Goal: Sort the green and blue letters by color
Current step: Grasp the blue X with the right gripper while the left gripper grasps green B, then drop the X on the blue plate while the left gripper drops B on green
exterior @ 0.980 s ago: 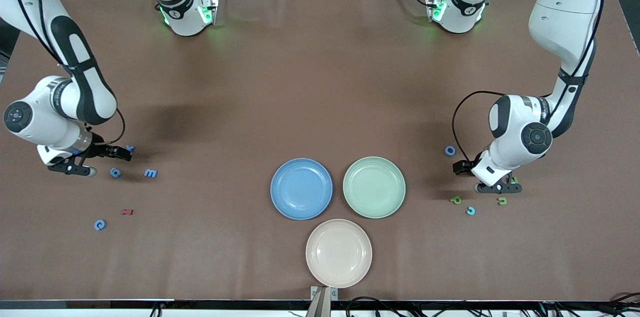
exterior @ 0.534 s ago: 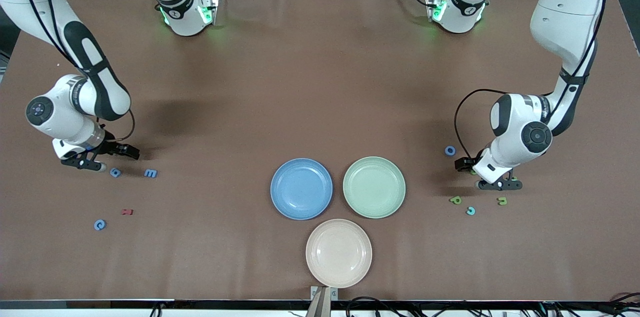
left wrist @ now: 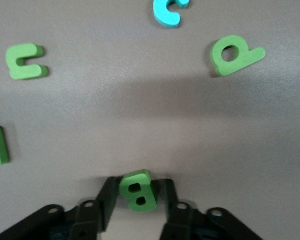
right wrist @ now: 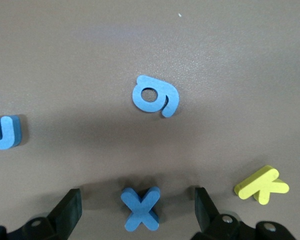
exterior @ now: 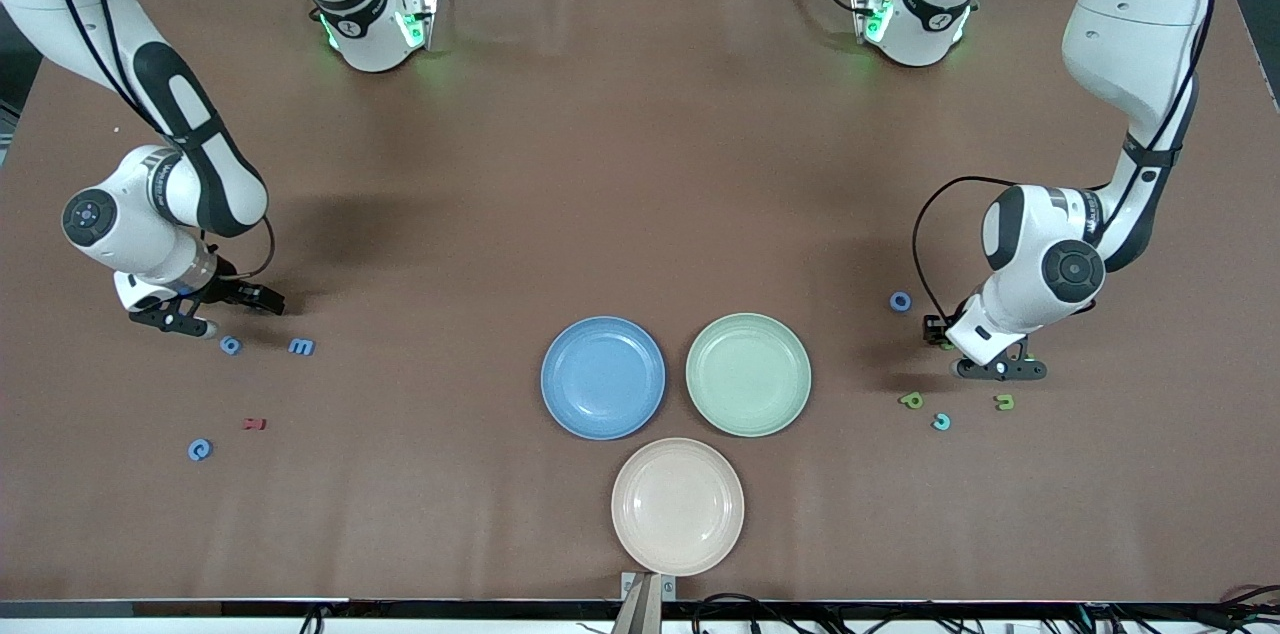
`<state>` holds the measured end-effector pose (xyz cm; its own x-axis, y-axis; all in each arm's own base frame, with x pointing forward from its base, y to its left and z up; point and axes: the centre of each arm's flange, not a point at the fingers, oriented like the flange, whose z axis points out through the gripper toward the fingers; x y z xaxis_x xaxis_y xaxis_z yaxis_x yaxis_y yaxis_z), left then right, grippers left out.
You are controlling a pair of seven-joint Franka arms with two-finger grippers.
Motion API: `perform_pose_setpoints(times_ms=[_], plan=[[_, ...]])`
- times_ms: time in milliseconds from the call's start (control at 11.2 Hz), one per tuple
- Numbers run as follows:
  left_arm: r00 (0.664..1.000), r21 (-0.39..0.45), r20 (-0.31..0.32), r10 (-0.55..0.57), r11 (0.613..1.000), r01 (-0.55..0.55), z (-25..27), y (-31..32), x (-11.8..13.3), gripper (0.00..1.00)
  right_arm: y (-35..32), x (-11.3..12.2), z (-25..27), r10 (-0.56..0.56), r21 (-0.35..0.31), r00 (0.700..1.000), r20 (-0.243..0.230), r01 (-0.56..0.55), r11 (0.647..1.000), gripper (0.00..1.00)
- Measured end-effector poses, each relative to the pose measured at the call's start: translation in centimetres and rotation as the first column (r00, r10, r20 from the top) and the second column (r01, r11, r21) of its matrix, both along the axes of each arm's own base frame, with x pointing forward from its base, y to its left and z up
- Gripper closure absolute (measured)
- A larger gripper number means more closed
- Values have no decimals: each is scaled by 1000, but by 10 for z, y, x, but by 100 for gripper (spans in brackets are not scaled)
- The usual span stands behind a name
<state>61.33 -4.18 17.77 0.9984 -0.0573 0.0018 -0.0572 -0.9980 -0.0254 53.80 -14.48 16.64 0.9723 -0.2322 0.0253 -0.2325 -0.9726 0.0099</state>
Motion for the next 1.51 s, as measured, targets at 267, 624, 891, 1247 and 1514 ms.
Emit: perform_pose_setpoints(times_ms=[267,624,891,1247,1514], plan=[[1000,21,17,-23,1000,22,1,6,2,72,0,0,1,-5,0,1000,1,5,1000,0],[998,20,57,-41,999,40,14,-3,10,72,0,1,3,-14,0,1000,4,14,1000,30],[995,19,96,-38,999,36,52,-34,19,72,0,2,8,-14,-1,1000,9,14,1000,68],[992,-62,109,69,996,-63,84,-136,15,72,1,2,8,-11,1,1000,5,11,1000,68],[979,-96,111,173,982,-163,97,-213,6,72,19,24,30,20,36,999,-50,-18,999,68]])
